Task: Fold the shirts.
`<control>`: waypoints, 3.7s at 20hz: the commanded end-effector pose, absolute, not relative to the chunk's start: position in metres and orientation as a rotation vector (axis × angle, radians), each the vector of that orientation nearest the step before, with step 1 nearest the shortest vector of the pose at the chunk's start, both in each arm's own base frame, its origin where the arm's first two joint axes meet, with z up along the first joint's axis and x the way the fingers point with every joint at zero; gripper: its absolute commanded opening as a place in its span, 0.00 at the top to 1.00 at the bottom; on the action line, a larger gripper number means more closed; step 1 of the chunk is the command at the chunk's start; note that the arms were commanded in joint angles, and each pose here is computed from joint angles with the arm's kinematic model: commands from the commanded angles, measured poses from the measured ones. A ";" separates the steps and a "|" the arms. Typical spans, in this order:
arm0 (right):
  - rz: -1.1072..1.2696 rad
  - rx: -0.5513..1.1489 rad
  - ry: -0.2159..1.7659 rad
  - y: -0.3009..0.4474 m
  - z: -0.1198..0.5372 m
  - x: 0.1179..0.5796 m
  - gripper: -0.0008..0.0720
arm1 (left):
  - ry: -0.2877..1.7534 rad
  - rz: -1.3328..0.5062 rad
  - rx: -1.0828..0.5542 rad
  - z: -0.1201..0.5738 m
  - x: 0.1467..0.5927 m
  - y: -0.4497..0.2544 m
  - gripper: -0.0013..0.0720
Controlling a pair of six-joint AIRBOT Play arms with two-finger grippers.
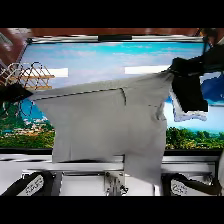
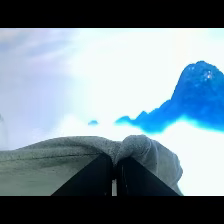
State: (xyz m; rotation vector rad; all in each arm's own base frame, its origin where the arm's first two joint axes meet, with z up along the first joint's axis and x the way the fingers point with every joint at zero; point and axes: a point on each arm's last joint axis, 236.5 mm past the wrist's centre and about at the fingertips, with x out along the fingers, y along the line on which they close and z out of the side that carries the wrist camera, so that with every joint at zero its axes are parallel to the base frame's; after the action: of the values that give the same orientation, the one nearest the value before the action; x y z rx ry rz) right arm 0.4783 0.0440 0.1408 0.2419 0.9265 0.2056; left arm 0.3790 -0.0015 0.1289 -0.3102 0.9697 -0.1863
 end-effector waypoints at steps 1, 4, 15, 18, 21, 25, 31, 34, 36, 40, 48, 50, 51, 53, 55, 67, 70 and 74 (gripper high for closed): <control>0.149 0.387 0.793 0.044 0.071 0.567 0.89 | 1.026 -0.216 -0.290 0.045 0.468 -0.016 0.93; 0.084 0.386 0.640 0.036 0.055 0.612 0.89 | 0.942 -0.246 -0.246 0.026 0.553 -0.039 0.93; 0.063 0.287 0.704 0.031 0.006 0.616 0.89 | 0.986 -0.210 -0.339 -0.021 0.600 -0.040 0.93; 0.102 0.231 0.857 0.036 0.012 0.578 0.89 | 1.240 -0.296 -0.328 -0.037 0.541 -0.052 0.93; 0.089 0.131 1.131 0.023 -0.003 0.513 0.89 | 1.453 -0.350 -0.324 -0.045 0.490 -0.053 0.93; 0.053 0.082 1.431 0.011 -0.029 0.448 0.89 | 1.595 -0.385 -0.315 -0.045 0.455 -0.052 0.93; 0.010 0.144 1.517 0.013 -0.059 0.441 0.89 | 1.674 -0.303 -0.294 -0.061 0.445 -0.037 0.93; 0.009 0.150 1.541 0.014 -0.069 0.439 0.89 | 1.682 -0.309 -0.291 -0.061 0.443 -0.040 0.93; 0.002 0.140 1.532 0.011 -0.069 0.441 0.89 | 1.707 -0.291 -0.311 -0.064 0.437 -0.040 0.93; 0.022 0.162 1.526 0.017 -0.068 0.443 0.58 | 1.768 -0.283 -0.341 -0.076 0.422 -0.045 0.53; -0.054 0.093 1.591 -0.073 0.024 0.376 0.26 | 1.750 -0.246 -0.348 0.003 0.368 0.005 0.16; -0.053 0.304 1.575 -0.088 0.024 0.345 0.26 | 1.753 -0.160 -0.458 -0.014 0.318 0.022 0.16; -0.056 0.381 1.564 -0.095 0.022 0.330 0.26 | 1.739 -0.131 -0.516 -0.031 0.290 0.024 0.16; -0.088 0.476 1.519 -0.107 0.019 0.314 0.26 | 1.706 -0.118 -0.640 -0.061 0.246 0.016 0.16; -0.102 0.502 1.496 -0.114 0.017 0.309 0.26 | 1.661 -0.122 -0.727 -0.083 0.228 0.005 0.16; -0.061 0.487 1.462 -0.099 0.019 0.323 0.26 | 1.557 -0.200 -0.767 -0.109 0.262 -0.043 0.40; -0.079 0.469 1.490 -0.104 0.015 0.317 0.26 | 1.586 -0.221 -0.848 -0.114 0.264 -0.061 0.65; -0.088 0.473 1.693 -0.095 -0.018 0.266 0.26 | 1.604 -0.318 -0.818 -0.105 0.259 -0.069 0.93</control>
State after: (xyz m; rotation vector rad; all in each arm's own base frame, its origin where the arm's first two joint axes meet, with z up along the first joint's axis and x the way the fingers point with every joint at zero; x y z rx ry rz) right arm 0.2951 -0.1031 -0.0002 0.4639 1.5779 -0.0911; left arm 0.2614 -0.0588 -0.1118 -0.8140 1.5913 -0.2444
